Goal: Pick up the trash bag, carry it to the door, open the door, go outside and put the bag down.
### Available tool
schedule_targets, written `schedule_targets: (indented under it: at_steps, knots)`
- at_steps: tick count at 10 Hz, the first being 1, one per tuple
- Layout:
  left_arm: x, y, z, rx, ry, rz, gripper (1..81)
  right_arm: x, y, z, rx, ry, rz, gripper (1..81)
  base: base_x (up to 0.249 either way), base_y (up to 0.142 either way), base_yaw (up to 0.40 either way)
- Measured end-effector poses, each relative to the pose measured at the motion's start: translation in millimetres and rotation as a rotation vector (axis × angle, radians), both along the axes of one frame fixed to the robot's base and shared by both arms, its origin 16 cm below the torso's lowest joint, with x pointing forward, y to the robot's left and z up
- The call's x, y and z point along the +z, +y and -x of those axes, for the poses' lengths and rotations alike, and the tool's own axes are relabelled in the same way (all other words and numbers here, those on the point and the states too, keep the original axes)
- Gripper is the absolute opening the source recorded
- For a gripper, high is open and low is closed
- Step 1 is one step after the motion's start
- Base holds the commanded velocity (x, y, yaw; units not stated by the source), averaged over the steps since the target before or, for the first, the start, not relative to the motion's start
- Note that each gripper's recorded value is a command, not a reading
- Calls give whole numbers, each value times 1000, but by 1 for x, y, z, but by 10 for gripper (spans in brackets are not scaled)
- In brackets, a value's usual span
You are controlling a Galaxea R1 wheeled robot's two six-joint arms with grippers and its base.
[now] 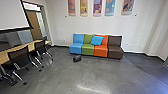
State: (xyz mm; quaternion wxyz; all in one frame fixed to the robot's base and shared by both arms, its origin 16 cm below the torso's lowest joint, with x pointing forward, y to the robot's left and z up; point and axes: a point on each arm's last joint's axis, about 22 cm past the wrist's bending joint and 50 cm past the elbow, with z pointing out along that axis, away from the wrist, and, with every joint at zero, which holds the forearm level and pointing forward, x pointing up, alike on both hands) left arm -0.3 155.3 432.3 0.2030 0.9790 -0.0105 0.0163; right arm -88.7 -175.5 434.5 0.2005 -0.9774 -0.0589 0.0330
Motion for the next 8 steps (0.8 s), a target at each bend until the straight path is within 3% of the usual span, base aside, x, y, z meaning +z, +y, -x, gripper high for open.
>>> schedule_targets:
  at_steps: [8]
  knots:
    - [0, -1, 0, 1, 1, 1, 811, 0, -1, 0, 0, 0, 2, 811, 137, 8, 0]
